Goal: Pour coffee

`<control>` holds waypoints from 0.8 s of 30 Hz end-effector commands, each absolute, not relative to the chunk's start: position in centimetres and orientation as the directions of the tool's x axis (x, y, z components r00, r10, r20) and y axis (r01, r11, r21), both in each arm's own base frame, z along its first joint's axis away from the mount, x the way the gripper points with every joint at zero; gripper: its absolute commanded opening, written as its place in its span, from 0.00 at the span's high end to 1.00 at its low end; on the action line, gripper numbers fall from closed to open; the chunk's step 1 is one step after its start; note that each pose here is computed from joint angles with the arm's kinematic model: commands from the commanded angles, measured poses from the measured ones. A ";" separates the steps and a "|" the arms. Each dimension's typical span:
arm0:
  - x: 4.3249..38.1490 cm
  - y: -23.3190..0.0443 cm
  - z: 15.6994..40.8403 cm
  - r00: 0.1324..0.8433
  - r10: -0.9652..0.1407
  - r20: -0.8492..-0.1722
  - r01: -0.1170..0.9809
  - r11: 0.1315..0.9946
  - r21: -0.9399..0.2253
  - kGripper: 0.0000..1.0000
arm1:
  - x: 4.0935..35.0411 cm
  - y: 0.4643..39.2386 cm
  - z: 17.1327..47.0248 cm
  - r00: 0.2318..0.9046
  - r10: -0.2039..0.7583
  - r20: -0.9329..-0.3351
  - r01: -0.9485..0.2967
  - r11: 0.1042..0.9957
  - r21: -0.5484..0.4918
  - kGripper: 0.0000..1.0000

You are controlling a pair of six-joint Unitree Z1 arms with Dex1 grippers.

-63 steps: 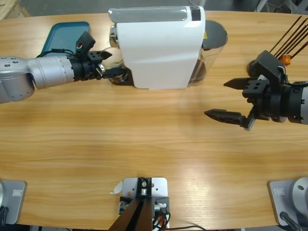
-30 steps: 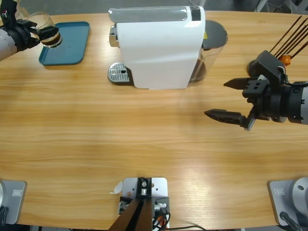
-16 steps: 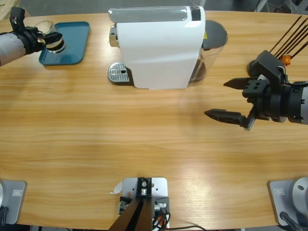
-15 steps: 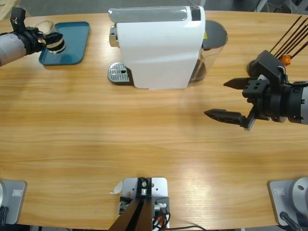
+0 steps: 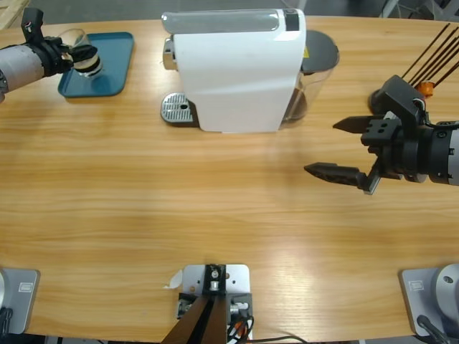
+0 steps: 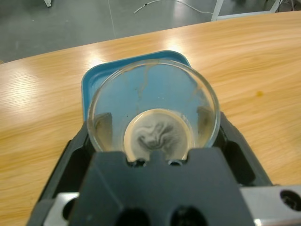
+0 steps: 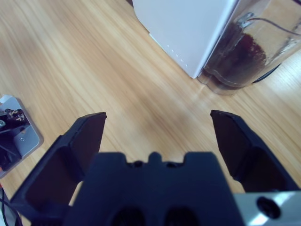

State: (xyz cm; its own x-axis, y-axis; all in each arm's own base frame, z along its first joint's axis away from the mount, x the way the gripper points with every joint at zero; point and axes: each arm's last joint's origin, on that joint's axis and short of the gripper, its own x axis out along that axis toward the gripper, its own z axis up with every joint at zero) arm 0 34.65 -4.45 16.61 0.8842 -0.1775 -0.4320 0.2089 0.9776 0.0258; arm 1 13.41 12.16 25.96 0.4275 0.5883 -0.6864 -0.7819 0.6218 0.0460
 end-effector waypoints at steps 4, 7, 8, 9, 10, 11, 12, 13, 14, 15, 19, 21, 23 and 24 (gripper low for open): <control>34.5 -4.0 15.1 0.810 -0.166 -0.563 0.197 0.980 -0.007 0.70 | 13.2 12.3 25.2 0.403 0.591 -0.699 -0.787 0.613 0.064 0.00; 34.9 -4.0 15.2 0.796 -0.164 -0.582 0.196 0.981 -0.009 0.70 | 13.2 12.3 25.2 0.403 0.591 -0.699 -0.787 0.613 0.064 0.00; 34.9 -4.0 15.2 0.794 -0.164 -0.585 0.196 0.981 -0.009 0.67 | 13.2 12.3 25.3 0.403 0.591 -0.698 -0.787 0.613 0.064 0.00; 34.9 -4.0 15.2 0.794 -0.164 -0.586 0.197 0.980 -0.008 0.58 | 13.1 12.3 25.3 0.404 0.591 -0.698 -0.787 0.613 0.064 0.00; 34.9 -4.0 15.2 0.791 -0.163 -0.589 0.196 0.981 -0.009 0.41 | 13.2 12.3 25.3 0.404 0.591 -0.698 -0.787 0.613 0.064 0.00; 34.8 -4.0 15.2 0.789 -0.164 -0.592 0.196 0.981 -0.010 0.25 | 13.2 12.3 25.3 0.404 0.591 -0.698 -0.787 0.613 0.064 0.00; 34.7 -4.0 15.2 0.787 -0.165 -0.595 0.198 0.980 -0.011 0.13 | 13.2 12.3 25.3 0.404 0.591 -0.698 -0.787 0.613 0.064 0.00; 34.5 -4.0 15.2 0.785 -0.166 -0.597 0.198 0.980 -0.011 0.07 | 13.2 12.3 25.3 0.404 0.591 -0.698 -0.787 0.614 0.063 0.00; 34.3 -4.0 15.1 0.783 -0.167 -0.599 0.200 0.980 -0.012 0.03 | 13.2 12.3 25.3 0.405 0.590 -0.698 -0.787 0.614 0.063 0.00; 34.2 -4.0 15.1 0.782 -0.168 -0.601 0.201 0.979 -0.013 0.01 | 13.2 12.3 25.3 0.405 0.590 -0.698 -0.787 0.614 0.063 0.00; 33.6 -3.9 15.6 0.785 -0.173 -0.594 0.208 0.978 -0.009 0.00 | 13.2 12.3 25.3 0.405 0.589 -0.699 -0.786 0.614 0.062 0.00; 33.1 -3.8 16.7 0.802 -0.167 -0.574 0.206 0.979 0.003 0.00 | 13.3 12.4 25.3 0.405 0.588 -0.700 -0.786 0.615 0.062 0.00; 32.4 -3.7 18.4 0.823 -0.148 -0.549 0.191 0.981 0.021 0.00 | 13.3 12.4 25.2 0.403 0.588 -0.701 -0.787 0.614 0.063 0.00; 31.9 -3.5 19.3 0.831 -0.133 -0.540 0.180 0.983 0.036 0.00 | 13.3 12.4 25.2 0.402 0.588 -0.702 -0.786 0.614 0.064 0.00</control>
State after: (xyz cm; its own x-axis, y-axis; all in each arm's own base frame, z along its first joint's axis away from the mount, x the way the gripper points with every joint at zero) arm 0 34.32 -4.24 15.91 0.8015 -0.1690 -0.5736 0.2110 0.9775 0.0068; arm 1 13.41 12.16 25.96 0.4275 0.5884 -0.6864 -0.7819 0.6218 0.0460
